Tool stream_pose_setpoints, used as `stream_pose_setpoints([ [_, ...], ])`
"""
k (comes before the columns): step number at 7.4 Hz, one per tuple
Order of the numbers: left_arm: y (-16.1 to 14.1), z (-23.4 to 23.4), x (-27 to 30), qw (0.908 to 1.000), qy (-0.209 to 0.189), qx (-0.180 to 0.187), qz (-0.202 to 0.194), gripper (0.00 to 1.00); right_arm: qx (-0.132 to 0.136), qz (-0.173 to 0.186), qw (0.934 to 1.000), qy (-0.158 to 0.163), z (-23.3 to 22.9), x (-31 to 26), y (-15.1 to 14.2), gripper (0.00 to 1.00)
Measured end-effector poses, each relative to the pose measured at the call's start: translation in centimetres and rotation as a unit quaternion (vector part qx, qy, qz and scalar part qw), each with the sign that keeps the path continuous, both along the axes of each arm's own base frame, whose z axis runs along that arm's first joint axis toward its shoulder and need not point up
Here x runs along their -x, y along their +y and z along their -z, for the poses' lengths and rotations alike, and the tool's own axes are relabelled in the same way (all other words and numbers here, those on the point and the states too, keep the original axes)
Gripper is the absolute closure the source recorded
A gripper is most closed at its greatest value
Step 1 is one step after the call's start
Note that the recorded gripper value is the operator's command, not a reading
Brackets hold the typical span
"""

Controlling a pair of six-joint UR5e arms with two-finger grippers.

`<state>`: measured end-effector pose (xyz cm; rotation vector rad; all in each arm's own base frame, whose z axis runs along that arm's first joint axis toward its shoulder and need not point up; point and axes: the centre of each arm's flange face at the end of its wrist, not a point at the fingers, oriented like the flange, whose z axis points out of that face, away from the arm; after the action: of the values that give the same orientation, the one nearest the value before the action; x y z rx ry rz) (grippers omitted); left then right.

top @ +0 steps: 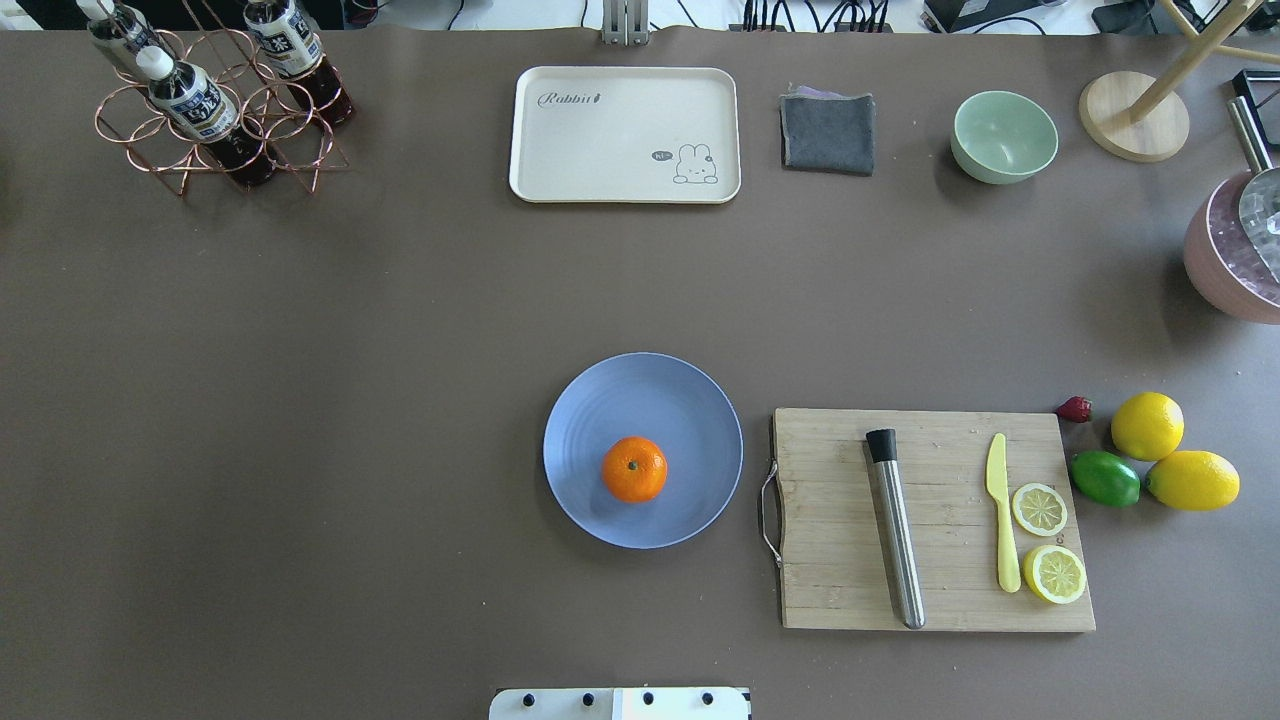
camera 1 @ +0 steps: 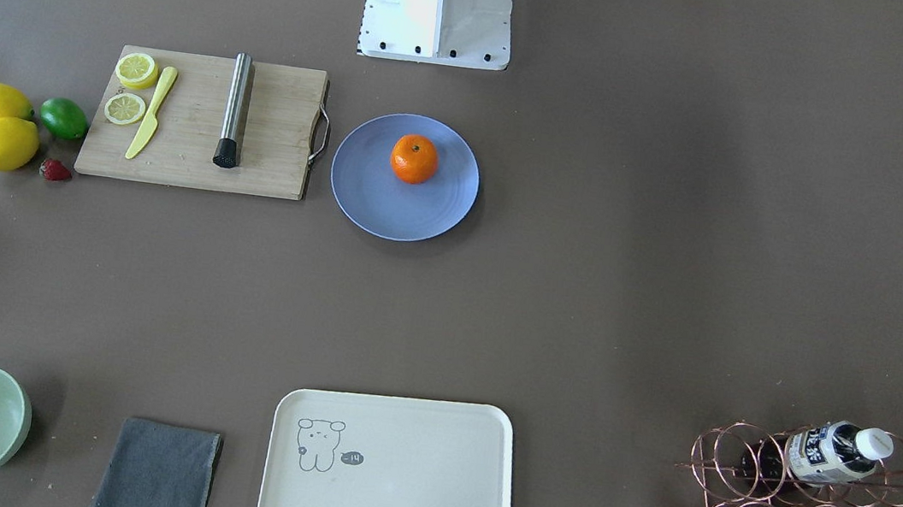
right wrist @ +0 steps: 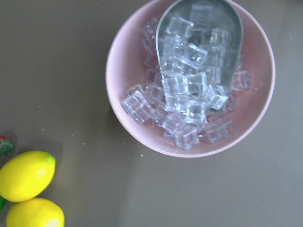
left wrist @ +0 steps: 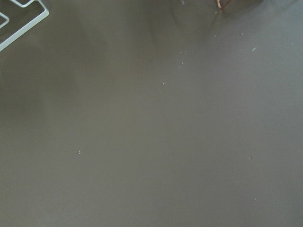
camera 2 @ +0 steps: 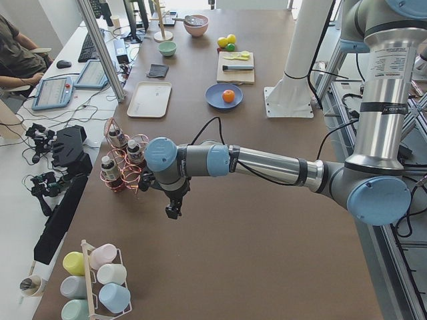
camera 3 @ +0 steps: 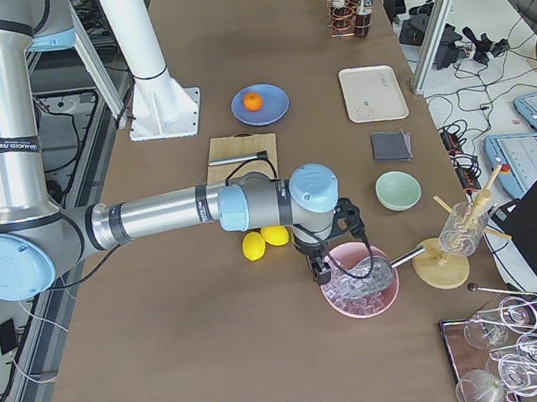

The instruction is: Pick orange to plate

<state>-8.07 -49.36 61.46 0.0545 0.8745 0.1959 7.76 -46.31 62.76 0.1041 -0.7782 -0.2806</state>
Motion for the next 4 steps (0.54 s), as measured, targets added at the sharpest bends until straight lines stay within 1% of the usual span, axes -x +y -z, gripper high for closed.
stream_pose_setpoints([
  [2, 1.1, -1.2, 1.7, 0.9999, 0.000, -0.001, 0.014, 0.03, 0.015, -0.008, 0.9998, 0.009, -2.6, -2.9, 0.8, 0.00],
  [4, 3.0, -3.3, 1.8, 0.9998, -0.001, -0.015, 0.016, 0.03, 0.024, -0.014, 0.9995, 0.013, -3.6, -3.7, 1.3, 0.00],
])
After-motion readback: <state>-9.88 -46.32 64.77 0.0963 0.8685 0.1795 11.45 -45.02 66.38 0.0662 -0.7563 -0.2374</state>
